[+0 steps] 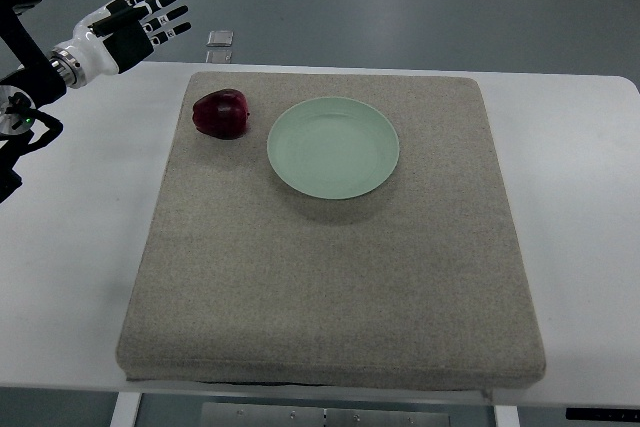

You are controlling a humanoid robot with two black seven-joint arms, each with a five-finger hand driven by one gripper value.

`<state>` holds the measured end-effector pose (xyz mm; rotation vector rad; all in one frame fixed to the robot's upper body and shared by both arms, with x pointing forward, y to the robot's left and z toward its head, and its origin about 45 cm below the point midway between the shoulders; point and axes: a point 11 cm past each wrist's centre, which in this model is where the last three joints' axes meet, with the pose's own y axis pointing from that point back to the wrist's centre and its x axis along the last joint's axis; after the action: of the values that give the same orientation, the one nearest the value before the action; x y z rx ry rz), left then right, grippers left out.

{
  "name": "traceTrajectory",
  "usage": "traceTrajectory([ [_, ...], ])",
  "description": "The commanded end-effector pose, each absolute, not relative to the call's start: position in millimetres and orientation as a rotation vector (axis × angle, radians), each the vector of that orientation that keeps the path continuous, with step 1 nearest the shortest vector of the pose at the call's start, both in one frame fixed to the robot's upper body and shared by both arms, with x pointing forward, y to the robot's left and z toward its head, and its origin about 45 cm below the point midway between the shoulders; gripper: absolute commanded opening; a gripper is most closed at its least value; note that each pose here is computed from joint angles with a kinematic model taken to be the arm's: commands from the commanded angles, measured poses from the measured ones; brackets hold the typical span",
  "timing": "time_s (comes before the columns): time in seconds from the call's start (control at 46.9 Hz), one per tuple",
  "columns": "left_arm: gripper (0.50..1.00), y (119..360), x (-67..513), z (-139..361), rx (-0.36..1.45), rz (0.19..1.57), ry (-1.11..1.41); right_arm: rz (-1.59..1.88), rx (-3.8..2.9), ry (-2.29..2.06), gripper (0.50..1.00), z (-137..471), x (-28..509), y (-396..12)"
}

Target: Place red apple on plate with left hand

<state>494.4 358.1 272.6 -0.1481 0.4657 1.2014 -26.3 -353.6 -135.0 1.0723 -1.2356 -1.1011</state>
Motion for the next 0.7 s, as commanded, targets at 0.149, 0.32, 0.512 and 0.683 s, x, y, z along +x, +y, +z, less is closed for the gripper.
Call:
traceTrajectory([
  [0.149,0.996,370.9,490.1,311.2,0.103,1.156,0.109,-1.102,1.072,-1.237,0.932,-135.0,-26.3,-353.6],
  [0.32,0.996,367.7,479.0,329.0,0.329,1.056,-0.15,-1.1,1.073,-1.234,0.932,-135.0,-26.3,-353.6],
  [0.512,0.996,353.1,472.3,312.4,0.609,0.898,-0.368,-1.101,1.073,-1.237,0.932,-135.0,-26.2,-353.6],
  [0.683,0.996,343.4,472.6,306.9,0.766,0.82,-0.545,-1.101,1.072,-1.236,0.932,-135.0,-26.3,-353.6],
])
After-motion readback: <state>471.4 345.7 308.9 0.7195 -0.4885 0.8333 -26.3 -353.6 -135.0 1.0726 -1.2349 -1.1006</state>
